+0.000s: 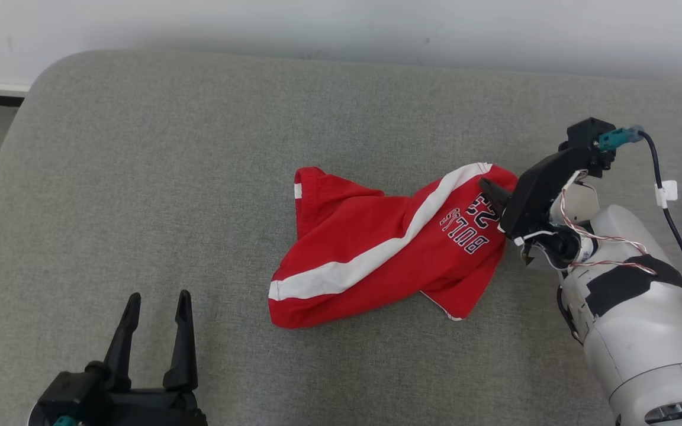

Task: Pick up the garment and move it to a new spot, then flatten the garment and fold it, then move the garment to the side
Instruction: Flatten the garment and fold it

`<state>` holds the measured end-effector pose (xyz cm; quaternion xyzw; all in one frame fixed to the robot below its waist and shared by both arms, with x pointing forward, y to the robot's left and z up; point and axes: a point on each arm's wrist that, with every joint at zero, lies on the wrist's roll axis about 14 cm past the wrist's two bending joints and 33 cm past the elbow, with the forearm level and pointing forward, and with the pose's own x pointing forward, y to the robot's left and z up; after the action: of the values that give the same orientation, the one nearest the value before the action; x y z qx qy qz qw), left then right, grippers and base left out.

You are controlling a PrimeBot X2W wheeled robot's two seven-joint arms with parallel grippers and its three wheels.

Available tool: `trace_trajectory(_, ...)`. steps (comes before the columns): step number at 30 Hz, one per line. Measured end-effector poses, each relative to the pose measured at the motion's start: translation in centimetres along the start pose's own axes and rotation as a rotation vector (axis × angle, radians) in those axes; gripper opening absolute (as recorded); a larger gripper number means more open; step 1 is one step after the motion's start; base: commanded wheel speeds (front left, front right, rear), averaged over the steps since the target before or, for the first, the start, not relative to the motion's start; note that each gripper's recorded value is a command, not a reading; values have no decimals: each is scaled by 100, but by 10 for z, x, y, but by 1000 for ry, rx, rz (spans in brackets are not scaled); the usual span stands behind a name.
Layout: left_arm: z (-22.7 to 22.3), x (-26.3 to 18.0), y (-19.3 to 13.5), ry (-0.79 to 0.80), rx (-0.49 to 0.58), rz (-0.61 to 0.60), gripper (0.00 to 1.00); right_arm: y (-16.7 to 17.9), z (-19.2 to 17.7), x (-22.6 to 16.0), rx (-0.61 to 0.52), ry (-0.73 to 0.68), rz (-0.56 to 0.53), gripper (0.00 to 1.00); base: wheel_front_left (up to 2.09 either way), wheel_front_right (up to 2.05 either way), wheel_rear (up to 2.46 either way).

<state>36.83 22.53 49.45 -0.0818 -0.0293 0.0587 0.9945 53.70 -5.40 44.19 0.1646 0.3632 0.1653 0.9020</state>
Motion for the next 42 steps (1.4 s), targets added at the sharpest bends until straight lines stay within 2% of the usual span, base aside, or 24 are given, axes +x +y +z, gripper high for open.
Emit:
trace_trajectory(7,0,5,-1,-1,-3,3,100,11,14,0,-51,-69,28,0,0,0,0)
trace_trajectory(13,5,6,-8,-19,-15,-18,100,23,65,-29,-171,-303,56,0,0,0,0)
trace_trajectory(14,5,6,-8,-19,-15,-18,100,23,65,-29,-171,-303,56,0,0,0,0)
trace_trajectory(15,7,6,-10,-26,-17,-26,100,36,80,-41,-223,-386,85,0,0,0,0)
trace_trajectory(18,11,6,-14,-38,-21,-37,100,39,92,-57,-250,-456,105,0,0,0,0)
trace_trajectory(24,16,-3,-13,-50,-25,-31,100,5,55,-75,-224,-401,69,0,0,0,0)
trace_trajectory(30,13,-9,-11,-42,-25,-23,100,-27,1,-105,-156,-387,53,0,0,0,0)
trace_trajectory(37,10,-5,-20,-35,-26,-48,100,-55,-65,-136,-194,-324,-18,0,0,0,0)
trace_trajectory(39,9,-2,-24,-34,-28,-63,100,-65,-91,-140,-248,-259,-58,0,0,0,0)
trace_trajectory(42,8,1,-30,-30,-28,-80,100,-76,-109,-144,-294,-214,-103,0,0,0,0)
